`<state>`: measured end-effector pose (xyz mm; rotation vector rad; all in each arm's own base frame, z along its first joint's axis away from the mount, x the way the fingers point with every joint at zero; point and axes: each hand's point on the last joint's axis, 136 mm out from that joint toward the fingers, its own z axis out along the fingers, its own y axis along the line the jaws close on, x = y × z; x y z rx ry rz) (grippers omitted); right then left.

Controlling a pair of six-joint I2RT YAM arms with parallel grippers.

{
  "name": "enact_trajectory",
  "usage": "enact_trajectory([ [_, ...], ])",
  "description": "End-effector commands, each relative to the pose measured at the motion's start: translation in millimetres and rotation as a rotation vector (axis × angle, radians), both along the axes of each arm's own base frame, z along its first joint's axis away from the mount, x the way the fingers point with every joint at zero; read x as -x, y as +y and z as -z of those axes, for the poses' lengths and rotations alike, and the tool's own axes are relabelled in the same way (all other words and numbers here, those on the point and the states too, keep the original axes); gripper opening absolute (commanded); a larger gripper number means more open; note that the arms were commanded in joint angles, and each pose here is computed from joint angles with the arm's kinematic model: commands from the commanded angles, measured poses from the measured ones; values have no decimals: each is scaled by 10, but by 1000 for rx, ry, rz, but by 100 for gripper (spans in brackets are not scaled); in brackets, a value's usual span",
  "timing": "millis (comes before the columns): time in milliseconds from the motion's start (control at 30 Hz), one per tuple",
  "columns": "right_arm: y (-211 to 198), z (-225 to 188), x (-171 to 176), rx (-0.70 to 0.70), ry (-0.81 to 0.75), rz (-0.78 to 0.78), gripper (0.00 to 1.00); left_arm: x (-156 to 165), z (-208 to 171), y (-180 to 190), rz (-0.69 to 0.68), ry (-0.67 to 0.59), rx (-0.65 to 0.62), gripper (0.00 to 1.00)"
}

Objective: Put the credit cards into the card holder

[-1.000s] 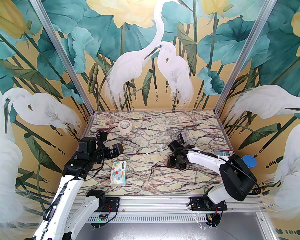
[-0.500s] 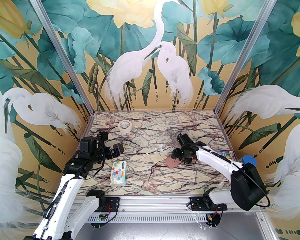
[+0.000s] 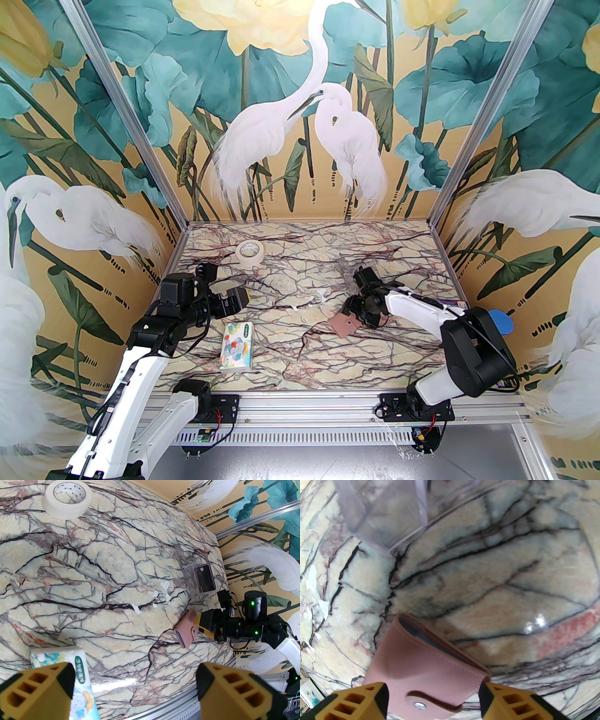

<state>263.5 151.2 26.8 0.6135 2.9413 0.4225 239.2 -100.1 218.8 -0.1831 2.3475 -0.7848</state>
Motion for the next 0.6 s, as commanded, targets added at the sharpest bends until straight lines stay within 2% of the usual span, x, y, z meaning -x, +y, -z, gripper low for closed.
enact_trajectory([
  [0, 110, 9, -100, -31, -7, -34, 68, 7, 74, -2, 0, 23, -9, 90],
  [267, 479, 16, -261, -51, -18, -190, 64, 7, 76, -1, 0, 23, -11, 90],
  [567, 1071, -1, -263, -53, -35, -388, 63, 10, 88, 15, -9, 27, -21, 91],
])
